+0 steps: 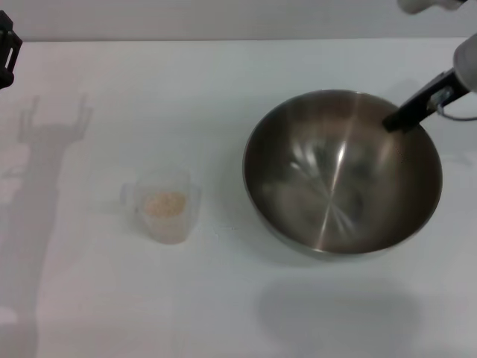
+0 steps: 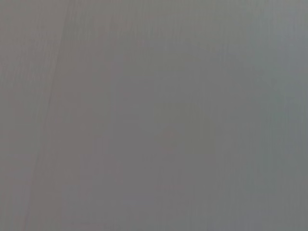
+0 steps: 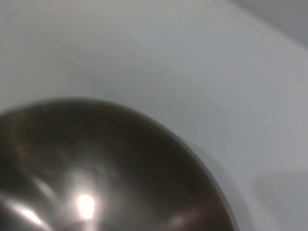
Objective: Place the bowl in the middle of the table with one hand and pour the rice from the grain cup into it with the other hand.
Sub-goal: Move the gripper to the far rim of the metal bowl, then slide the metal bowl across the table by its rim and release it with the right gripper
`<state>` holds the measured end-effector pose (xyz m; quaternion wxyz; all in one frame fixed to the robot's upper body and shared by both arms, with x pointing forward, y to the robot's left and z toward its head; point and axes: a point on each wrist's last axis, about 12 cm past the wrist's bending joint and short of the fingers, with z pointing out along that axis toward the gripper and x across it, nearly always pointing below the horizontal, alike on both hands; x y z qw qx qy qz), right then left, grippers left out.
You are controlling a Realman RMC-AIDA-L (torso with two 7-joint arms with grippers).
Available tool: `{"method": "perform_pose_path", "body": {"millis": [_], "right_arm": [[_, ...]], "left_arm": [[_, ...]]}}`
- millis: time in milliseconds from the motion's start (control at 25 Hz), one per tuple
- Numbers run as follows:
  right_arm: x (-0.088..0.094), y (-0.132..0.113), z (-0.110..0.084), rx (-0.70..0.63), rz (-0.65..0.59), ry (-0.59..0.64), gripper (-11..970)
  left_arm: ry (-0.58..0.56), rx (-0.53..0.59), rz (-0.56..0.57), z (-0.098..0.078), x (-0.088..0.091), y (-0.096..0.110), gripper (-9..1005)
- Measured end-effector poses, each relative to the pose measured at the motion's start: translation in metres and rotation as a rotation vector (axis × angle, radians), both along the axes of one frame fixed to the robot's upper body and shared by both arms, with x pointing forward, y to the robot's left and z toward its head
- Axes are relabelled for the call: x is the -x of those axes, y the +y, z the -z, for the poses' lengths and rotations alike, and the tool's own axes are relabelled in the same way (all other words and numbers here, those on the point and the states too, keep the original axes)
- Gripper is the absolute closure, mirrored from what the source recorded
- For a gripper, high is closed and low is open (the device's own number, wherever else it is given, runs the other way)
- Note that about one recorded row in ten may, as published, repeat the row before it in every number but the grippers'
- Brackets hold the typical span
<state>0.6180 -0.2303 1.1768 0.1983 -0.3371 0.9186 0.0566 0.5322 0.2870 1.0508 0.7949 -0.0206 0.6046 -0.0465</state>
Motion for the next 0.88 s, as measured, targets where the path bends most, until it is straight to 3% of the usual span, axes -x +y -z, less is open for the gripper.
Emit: {"method": "perform_pose_path", "body": {"millis": [440,880], "right_arm": [[-0.001,0.009,-0.02,-0.127,-0.085,-0.099,916],[0.016,0.013,-0.028,-0.203,-0.234,-0.124,937]], "left_arm": [[-0.012,0.005,-0.014,-0.003,-0.004,0.002,165],[-0.004,0.003,-0.013,-0.003,-0.006,0.002,166]]}}
